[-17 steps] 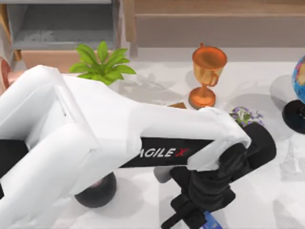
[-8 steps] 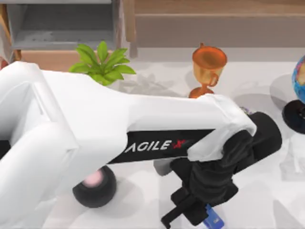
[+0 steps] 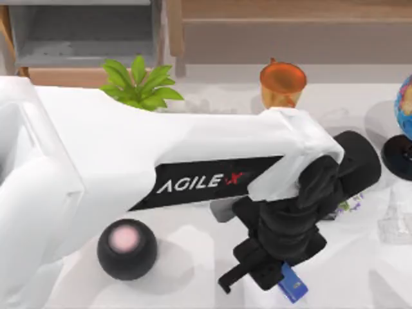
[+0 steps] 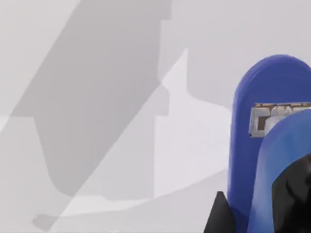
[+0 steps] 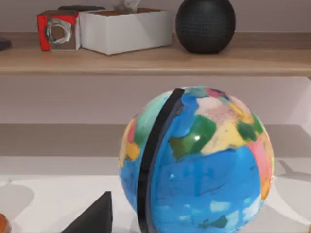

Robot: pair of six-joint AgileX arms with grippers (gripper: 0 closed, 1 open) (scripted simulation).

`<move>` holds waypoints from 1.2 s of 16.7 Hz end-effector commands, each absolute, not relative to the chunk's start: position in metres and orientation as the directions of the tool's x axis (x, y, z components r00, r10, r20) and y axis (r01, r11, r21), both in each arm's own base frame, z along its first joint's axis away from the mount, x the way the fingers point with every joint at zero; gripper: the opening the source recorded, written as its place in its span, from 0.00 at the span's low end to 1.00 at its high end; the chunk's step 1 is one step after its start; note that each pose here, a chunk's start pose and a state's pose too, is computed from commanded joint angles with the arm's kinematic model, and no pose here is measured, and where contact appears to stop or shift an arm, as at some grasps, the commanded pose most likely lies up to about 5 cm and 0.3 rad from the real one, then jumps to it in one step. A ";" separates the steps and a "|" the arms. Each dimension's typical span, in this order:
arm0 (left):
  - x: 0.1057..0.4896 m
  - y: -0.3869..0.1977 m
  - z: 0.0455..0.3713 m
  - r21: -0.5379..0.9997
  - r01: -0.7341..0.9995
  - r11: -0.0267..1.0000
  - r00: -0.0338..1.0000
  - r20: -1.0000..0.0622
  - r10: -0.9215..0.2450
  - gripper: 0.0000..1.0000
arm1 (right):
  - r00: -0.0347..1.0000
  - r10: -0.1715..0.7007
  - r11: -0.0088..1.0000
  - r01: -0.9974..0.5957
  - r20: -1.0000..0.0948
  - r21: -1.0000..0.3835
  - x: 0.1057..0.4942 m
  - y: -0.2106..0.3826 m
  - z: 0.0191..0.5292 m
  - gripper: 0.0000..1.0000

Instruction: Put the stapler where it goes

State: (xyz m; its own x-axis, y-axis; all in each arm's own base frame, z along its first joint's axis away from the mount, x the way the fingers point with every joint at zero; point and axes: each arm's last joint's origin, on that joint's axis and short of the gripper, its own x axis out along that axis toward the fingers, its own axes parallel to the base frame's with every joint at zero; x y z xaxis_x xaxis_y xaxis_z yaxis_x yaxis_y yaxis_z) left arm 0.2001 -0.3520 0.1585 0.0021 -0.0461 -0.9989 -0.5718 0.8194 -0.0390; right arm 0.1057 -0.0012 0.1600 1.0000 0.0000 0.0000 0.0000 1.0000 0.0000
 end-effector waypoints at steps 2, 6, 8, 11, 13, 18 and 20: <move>0.219 -0.347 0.183 -0.104 -0.533 0.840 0.013 -0.993 -0.115 0.00 | 1.000 0.000 1.000 0.000 0.000 0.000 0.106 -0.001 0.160 1.00; 0.276 -0.317 0.236 -0.254 -0.415 0.873 0.061 -0.966 -0.252 0.00 | 1.000 0.000 1.000 0.000 0.000 0.000 0.106 -0.001 0.160 1.00; 0.312 -0.288 0.261 -0.320 -0.347 0.882 0.107 -0.947 -0.302 0.00 | 1.000 0.000 1.000 0.000 0.000 0.000 0.106 -0.001 0.160 1.00; 0.367 -0.223 0.295 -0.379 -0.252 0.890 0.212 -0.919 -0.332 0.00 | 1.000 0.000 1.000 0.000 0.000 0.000 0.106 -0.001 0.160 1.00; 0.398 -0.169 0.312 -0.375 -0.204 0.904 0.286 -0.906 -0.312 0.00 | 1.000 0.000 1.000 0.000 0.000 0.000 0.106 -0.001 0.160 1.00; 0.445 -0.020 0.327 -0.247 -0.174 0.953 0.394 -0.905 -0.162 0.00 | 1.000 0.000 1.000 0.000 0.000 0.000 0.106 -0.001 0.160 1.00; 0.452 0.036 0.320 -0.178 -0.183 0.967 0.390 -0.916 -0.095 0.00 | 1.000 0.000 1.000 0.000 0.000 0.000 0.106 -0.001 0.160 1.00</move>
State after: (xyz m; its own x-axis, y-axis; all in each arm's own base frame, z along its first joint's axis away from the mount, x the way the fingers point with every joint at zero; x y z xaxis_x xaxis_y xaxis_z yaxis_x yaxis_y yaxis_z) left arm 0.4524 0.0364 0.3200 0.3895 -0.0947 -0.9161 -0.1830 0.9669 -0.1777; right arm 0.1057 -0.0012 0.1600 1.0000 0.0000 0.0000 0.0000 1.0000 0.0000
